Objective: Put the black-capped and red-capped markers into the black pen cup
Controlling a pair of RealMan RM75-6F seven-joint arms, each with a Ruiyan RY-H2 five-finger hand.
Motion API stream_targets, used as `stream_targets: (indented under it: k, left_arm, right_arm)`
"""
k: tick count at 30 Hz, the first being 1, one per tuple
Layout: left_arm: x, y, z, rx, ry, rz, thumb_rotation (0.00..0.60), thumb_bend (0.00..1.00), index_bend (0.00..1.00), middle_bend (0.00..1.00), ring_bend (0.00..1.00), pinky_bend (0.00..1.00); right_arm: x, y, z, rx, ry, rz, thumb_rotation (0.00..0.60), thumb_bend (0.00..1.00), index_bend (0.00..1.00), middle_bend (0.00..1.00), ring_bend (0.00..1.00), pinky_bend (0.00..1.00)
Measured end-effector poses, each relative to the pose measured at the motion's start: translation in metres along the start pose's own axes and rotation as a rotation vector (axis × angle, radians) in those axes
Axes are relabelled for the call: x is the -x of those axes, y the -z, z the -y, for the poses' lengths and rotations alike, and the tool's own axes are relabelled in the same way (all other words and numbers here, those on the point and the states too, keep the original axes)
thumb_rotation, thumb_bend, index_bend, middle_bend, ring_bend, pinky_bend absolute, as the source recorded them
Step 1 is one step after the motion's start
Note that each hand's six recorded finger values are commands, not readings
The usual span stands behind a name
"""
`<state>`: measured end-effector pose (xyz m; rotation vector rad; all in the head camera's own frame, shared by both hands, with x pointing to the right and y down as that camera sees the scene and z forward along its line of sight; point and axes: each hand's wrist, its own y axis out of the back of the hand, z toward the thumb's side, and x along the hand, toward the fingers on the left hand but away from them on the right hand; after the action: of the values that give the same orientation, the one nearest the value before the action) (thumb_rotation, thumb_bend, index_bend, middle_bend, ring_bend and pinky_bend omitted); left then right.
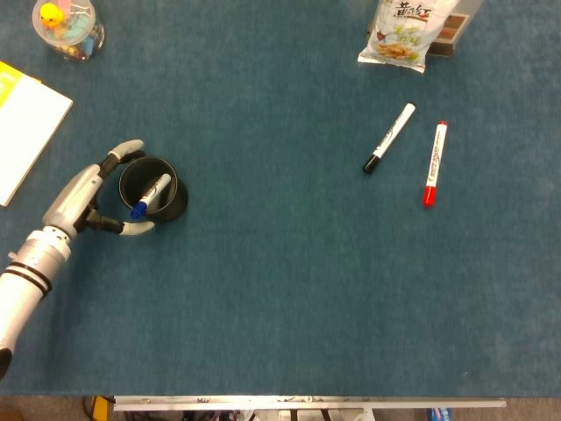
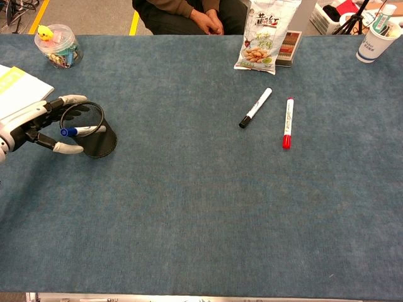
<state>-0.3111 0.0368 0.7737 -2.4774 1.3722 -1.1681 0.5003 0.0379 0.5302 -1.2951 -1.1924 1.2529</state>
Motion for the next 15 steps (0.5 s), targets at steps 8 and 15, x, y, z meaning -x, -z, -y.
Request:
stream_targets:
  k: [8,15]
  left_arm:
    - [-0.011,-0.003,0.008,0.034,-0.009,0.01,0.6,0.09,0.13,0.2,0.16,0.13]
    - [-0.019,-0.004,0.011,0.058,-0.032,0.013,0.6,0.09,0.22,0.26,0.21,0.16]
  right_arm:
    - [-0.002,0.004,-0.001,-0.001,0.004,0.008,0.6,0.26,0.34,0.22,0.08,0.01]
    - [-0.003,0.005,-0.003,-0.001,0.007,0.008,0.6,0.26,0.34,0.22,0.08,0.01]
